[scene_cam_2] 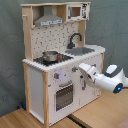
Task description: Play with the kitchen
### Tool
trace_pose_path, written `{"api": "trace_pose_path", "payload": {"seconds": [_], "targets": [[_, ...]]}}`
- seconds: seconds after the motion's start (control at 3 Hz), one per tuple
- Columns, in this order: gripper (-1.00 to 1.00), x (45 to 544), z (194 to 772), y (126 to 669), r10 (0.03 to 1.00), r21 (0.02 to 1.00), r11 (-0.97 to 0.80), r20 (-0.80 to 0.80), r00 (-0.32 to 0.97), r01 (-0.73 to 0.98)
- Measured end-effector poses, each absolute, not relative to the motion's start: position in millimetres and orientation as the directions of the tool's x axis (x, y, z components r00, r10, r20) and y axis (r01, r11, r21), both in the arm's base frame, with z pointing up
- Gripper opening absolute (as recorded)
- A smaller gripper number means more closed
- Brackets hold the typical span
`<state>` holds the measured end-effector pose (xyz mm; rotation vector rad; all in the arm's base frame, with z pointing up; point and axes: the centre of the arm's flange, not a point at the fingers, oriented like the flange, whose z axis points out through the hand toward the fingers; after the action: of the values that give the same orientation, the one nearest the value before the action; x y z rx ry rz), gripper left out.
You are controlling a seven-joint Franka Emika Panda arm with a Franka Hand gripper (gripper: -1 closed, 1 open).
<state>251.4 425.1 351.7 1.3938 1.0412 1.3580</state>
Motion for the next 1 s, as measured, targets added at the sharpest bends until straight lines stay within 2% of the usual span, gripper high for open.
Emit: {"api": "trace_pose_path", "payload": {"seconds": [1.0], "targets": [[1.0,194.1,391.5,448.7,0.999,0.994,-0.043,0.043,-0.008,-0.105]]}}
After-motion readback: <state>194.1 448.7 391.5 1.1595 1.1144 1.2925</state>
